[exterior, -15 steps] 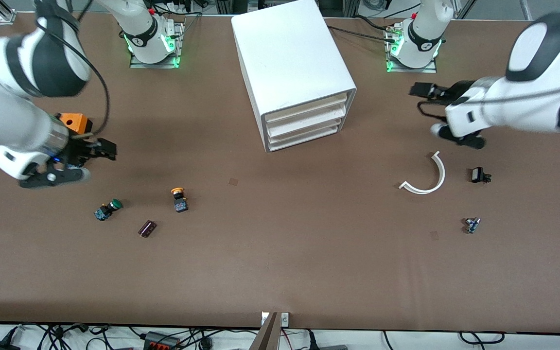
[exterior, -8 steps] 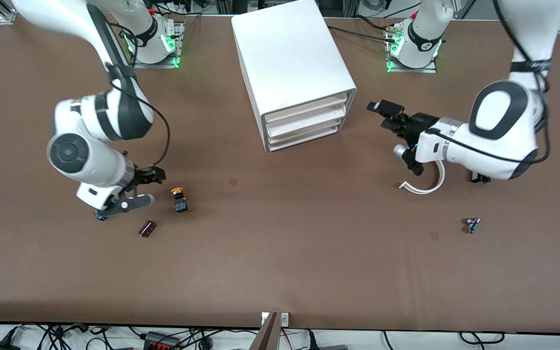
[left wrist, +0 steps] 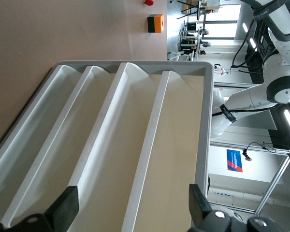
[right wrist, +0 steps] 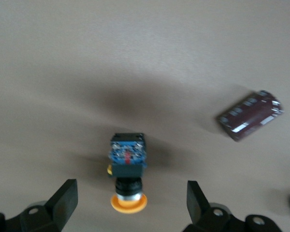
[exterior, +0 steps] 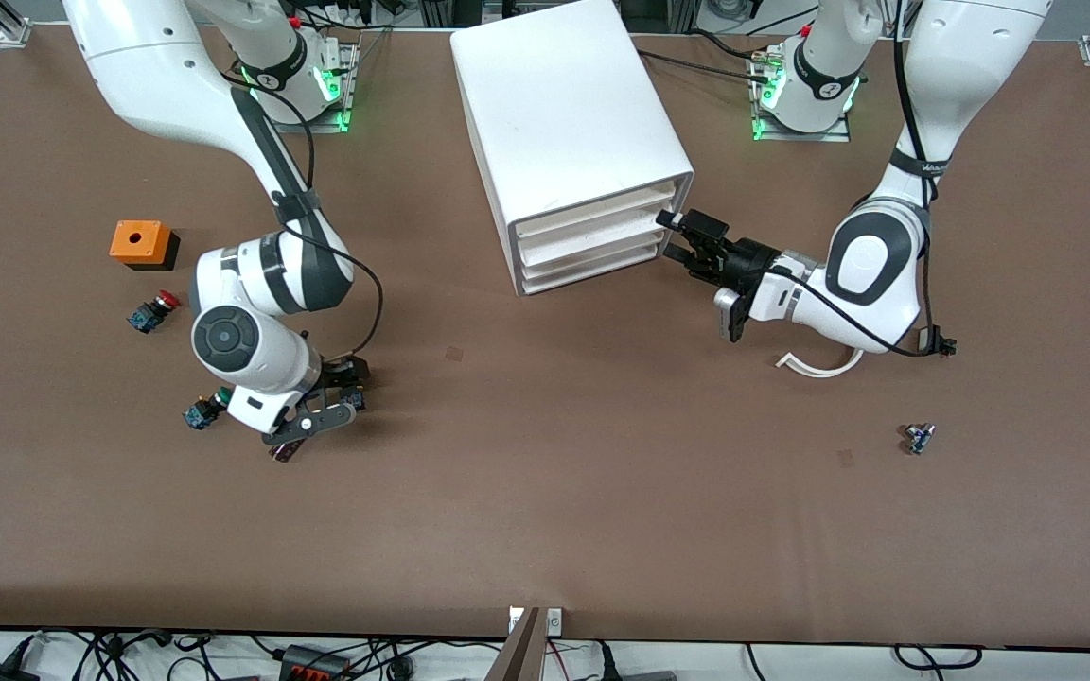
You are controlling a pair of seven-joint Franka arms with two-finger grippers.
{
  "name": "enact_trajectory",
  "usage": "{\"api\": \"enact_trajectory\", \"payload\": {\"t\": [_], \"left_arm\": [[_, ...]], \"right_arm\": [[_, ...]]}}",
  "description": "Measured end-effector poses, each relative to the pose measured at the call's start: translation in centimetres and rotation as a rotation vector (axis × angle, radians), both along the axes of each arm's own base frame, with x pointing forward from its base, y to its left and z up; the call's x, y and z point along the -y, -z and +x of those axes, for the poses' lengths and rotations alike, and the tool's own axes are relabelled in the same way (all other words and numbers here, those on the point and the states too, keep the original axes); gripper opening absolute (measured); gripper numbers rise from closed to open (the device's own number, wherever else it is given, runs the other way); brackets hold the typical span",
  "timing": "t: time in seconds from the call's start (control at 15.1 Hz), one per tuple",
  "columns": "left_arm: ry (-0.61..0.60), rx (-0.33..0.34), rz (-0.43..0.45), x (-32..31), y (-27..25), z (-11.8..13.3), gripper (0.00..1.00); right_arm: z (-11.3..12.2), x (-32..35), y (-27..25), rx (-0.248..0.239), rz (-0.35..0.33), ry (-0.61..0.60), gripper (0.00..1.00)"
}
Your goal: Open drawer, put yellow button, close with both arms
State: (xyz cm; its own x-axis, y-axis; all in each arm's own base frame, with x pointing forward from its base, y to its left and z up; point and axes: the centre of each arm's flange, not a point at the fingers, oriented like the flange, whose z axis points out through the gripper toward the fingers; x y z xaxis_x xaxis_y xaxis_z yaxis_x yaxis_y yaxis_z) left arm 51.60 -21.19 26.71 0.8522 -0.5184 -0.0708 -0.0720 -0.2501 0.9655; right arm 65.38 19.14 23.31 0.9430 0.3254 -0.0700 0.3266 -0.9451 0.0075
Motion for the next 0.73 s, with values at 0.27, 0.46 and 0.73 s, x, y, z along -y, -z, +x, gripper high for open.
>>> {"api": "enact_trajectory", "payload": {"t": [0.27, 0.46, 0.73], "left_arm": [[-0.018, -0.007, -0.04, 2.6, 1.1, -1.7, 0.92], [-0.019, 0.007, -0.07, 4.7, 2.4, -3.6, 0.68], [-0.005, 0.022, -0.087, 5.0, 2.9, -4.5, 0.33]], "right_arm": [[0.0, -0.3, 0.6, 0.0, 0.009, 0.002, 1.0], [-0.1, -0.3, 0.8, -0.003, 0.008, 0.003, 1.0], [-0.3, -0.2, 2.4, -0.024, 0.002, 0.003, 1.0]]}}
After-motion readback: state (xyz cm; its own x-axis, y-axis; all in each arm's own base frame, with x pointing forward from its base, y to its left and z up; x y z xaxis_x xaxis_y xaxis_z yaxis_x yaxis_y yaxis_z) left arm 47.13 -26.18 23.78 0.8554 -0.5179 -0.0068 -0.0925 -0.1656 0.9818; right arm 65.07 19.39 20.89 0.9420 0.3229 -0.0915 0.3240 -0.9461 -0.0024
